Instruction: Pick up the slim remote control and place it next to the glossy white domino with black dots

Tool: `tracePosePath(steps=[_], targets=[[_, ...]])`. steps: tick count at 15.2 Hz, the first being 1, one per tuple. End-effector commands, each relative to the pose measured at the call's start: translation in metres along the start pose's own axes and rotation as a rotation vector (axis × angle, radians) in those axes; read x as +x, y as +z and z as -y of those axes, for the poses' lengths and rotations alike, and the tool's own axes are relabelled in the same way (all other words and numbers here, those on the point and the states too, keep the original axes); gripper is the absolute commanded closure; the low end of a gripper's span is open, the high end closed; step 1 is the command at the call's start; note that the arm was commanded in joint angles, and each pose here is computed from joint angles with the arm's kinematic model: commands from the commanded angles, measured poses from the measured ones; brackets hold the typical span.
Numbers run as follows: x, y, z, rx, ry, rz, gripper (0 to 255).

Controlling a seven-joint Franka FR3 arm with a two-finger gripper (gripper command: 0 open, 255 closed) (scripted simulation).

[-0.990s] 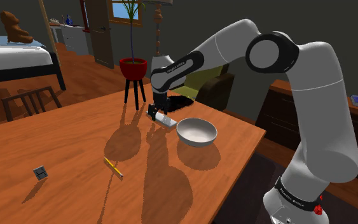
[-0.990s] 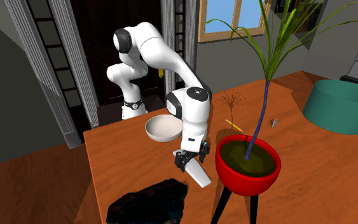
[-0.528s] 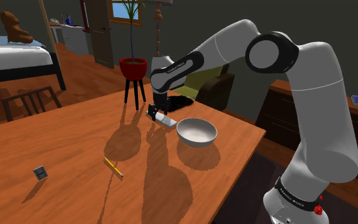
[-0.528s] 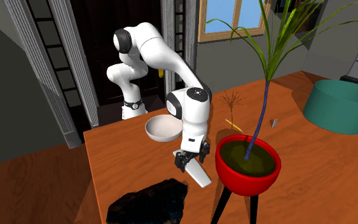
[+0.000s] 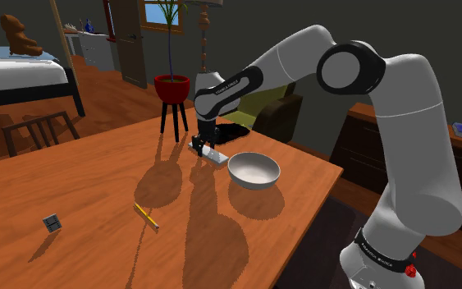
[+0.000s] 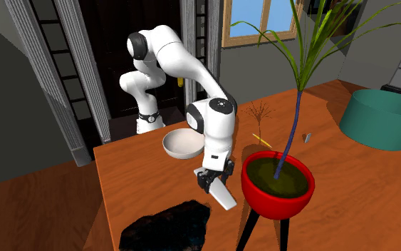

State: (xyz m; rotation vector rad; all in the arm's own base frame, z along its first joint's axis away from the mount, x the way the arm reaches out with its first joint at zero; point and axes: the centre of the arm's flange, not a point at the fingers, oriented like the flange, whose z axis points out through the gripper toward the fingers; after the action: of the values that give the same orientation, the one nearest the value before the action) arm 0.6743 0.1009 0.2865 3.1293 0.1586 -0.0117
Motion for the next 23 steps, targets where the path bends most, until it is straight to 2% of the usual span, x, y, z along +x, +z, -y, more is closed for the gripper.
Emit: tracePosePath(steps=[1, 23], targets=[[0.000, 0.000, 0.000, 0.000, 0.000, 0.000, 255], [-0.001, -0.111, -0.001, 0.000, 0.000, 0.000, 255]])
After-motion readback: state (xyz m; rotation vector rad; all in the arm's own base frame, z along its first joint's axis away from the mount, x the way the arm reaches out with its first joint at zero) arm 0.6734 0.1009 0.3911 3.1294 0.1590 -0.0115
